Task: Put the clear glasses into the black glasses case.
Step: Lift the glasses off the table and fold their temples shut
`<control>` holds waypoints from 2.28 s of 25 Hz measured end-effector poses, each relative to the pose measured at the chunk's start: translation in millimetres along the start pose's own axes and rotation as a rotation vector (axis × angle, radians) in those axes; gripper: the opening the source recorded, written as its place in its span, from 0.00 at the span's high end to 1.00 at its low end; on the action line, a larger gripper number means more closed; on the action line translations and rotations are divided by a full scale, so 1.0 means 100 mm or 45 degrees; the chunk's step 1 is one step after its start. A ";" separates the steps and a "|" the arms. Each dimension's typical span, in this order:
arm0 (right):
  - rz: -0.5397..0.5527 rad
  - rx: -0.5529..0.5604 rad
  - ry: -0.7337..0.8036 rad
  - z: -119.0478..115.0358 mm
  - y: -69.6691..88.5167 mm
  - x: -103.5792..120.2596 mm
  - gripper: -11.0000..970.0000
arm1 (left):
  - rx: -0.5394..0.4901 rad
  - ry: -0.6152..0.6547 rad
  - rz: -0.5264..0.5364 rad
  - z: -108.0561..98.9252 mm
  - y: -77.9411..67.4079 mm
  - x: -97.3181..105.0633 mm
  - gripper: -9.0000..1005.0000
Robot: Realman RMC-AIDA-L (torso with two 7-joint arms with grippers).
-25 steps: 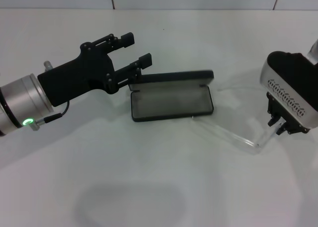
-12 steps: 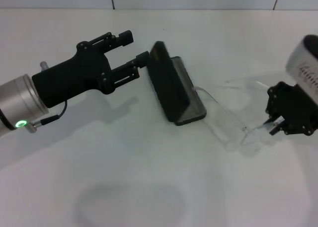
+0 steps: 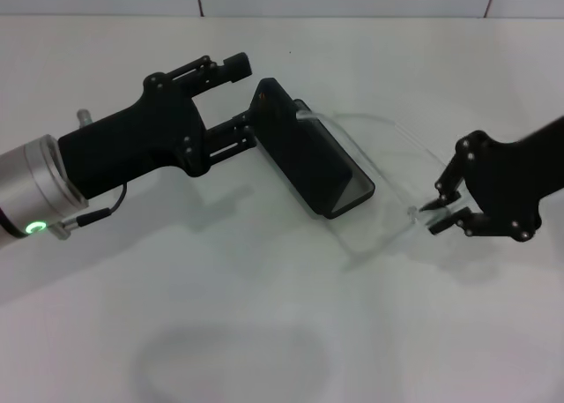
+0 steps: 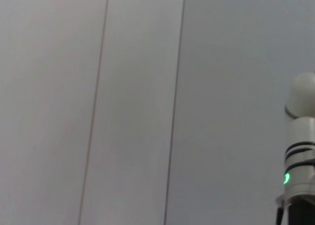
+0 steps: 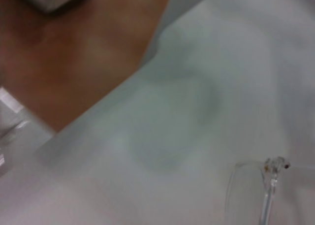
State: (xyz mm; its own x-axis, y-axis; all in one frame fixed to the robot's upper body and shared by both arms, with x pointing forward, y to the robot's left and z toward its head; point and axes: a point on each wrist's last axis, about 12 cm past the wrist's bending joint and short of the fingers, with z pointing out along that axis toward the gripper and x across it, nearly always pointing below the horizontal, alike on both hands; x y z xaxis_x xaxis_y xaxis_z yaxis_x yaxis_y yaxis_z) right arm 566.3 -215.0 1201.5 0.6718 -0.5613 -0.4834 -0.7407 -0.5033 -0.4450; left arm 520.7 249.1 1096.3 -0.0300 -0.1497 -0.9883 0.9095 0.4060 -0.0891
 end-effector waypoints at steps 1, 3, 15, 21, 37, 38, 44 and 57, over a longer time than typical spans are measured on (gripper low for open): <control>-0.003 0.027 -0.028 0.00 0.02 0.02 0.88 | 0.011 -0.006 0.004 0.00 -0.01 -0.01 0.35; 0.011 0.104 -0.095 0.03 0.06 0.09 0.88 | 0.036 -0.019 0.008 0.01 -0.03 -0.02 0.35; 0.048 0.453 -0.416 0.38 0.17 0.23 0.88 | 0.205 -0.138 0.020 0.14 -0.09 -0.18 0.35; -0.013 0.436 -0.390 0.59 0.17 0.19 0.88 | 0.235 -0.140 -0.015 0.24 -0.06 -0.20 0.35; -0.185 0.473 -0.422 0.70 0.11 0.06 0.88 | 0.223 0.081 -0.187 0.42 0.07 -0.08 0.36; -0.195 0.480 -0.424 0.70 0.12 0.06 0.88 | 0.224 0.084 -0.197 0.42 0.07 -0.08 0.36; -0.248 0.516 -0.435 0.69 0.15 0.05 0.88 | 0.228 0.114 -0.256 0.44 0.07 -0.06 0.36; -0.230 0.536 -0.414 0.67 0.25 0.10 0.88 | 0.221 0.099 -0.309 0.43 0.12 -0.14 0.36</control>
State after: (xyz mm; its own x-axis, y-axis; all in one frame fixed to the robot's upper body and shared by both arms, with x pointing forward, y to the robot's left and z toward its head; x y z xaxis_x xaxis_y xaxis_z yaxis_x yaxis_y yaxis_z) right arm 555.0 -189.2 1135.5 0.8046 -0.2251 -0.5494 -0.5918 -0.2293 -0.7728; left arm 549.9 217.5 1114.3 -0.2805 -0.1515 -0.9478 0.9290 0.2053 -0.3078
